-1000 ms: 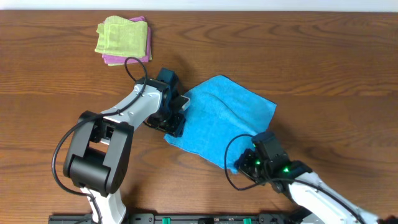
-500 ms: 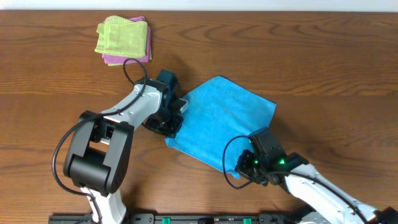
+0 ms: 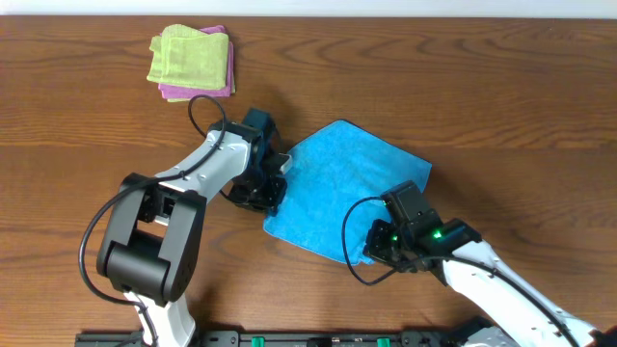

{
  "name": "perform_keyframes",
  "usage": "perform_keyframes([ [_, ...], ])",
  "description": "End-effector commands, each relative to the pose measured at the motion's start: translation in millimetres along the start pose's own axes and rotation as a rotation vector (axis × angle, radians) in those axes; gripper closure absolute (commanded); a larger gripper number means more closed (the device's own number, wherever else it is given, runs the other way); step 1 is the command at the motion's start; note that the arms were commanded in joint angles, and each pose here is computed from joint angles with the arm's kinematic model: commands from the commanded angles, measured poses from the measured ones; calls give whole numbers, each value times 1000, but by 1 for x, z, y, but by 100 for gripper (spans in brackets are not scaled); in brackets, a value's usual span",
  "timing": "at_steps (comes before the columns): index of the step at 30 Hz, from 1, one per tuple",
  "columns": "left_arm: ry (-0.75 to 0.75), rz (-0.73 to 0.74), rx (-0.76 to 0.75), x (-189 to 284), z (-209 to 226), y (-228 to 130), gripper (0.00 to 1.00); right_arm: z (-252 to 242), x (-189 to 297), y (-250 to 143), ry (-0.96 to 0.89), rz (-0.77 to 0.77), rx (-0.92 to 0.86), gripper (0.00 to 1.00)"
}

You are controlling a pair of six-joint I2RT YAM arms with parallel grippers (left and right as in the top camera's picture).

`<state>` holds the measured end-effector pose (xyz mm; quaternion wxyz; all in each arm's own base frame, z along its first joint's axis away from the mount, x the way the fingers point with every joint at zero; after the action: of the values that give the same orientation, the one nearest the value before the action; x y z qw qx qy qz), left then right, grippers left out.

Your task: Fold the cloth

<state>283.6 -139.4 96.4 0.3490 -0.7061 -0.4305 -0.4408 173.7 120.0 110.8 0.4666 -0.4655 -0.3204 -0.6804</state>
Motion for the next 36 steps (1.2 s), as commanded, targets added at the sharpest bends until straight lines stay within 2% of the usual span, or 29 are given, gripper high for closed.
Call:
perform_keyframes([
  [1,-49,-72,19,24,-12,13,94,11,8,6,13,-29,62,98],
  [6,-18,-180,-16,62,-24,29,94,26,27,16,4,-75,127,98],
  [11,43,-271,-6,100,-33,42,94,52,67,44,37,-208,237,99],
  [16,105,-357,-12,128,-38,52,94,58,101,71,16,-340,262,98],
  [22,160,-457,-15,165,-46,60,94,55,123,91,20,-418,265,98],
  [28,233,-470,49,188,-48,53,94,59,130,103,44,-492,324,98],
  [32,214,-456,81,195,-54,42,94,65,136,107,55,-535,377,98],
  [36,154,-429,114,199,-61,29,94,68,134,104,87,-506,399,99],
])
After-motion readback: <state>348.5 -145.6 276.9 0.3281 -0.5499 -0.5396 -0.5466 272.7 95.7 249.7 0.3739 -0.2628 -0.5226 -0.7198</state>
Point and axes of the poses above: each gripper's point midway between its finger pads, its own x axis back along the fingers, its own z axis along the line the jaws close on, y = z × x, the point moved 9 cm from there along x, back along the fingers, and after that the axes turned 2 degrees about -x, right-handed, at the moved point
